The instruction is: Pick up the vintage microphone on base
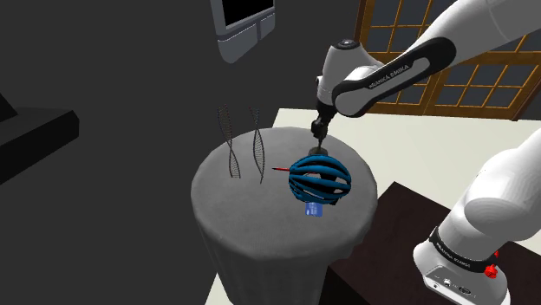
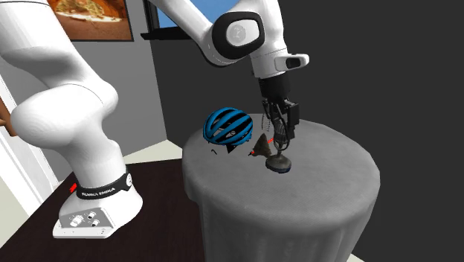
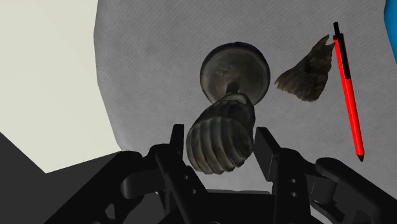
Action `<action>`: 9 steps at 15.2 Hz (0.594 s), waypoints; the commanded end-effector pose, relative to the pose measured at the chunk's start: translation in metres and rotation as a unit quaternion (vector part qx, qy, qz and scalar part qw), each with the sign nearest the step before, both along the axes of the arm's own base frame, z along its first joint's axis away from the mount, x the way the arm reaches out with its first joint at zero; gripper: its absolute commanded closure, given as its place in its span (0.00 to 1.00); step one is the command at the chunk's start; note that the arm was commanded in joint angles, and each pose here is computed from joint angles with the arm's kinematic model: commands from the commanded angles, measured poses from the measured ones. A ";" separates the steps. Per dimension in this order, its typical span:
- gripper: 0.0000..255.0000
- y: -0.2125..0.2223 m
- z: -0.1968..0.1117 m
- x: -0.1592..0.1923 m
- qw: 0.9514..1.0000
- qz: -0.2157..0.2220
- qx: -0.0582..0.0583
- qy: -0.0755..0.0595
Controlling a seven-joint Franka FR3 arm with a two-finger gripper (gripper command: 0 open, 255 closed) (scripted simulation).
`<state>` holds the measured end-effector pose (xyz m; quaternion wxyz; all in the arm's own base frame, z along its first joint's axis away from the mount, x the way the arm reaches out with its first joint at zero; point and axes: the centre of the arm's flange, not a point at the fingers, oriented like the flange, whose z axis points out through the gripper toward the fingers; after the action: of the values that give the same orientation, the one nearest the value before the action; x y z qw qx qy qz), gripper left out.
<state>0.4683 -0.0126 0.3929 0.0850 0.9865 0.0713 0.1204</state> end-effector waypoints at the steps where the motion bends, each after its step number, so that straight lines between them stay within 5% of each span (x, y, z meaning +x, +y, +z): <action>1: 1.00 0.000 0.009 0.000 1.000 0.000 0.000 0.000; 9: 1.00 0.000 0.052 0.000 1.000 0.000 0.000 0.000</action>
<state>0.4688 -0.0136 0.4398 0.0851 0.9865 0.0712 0.1203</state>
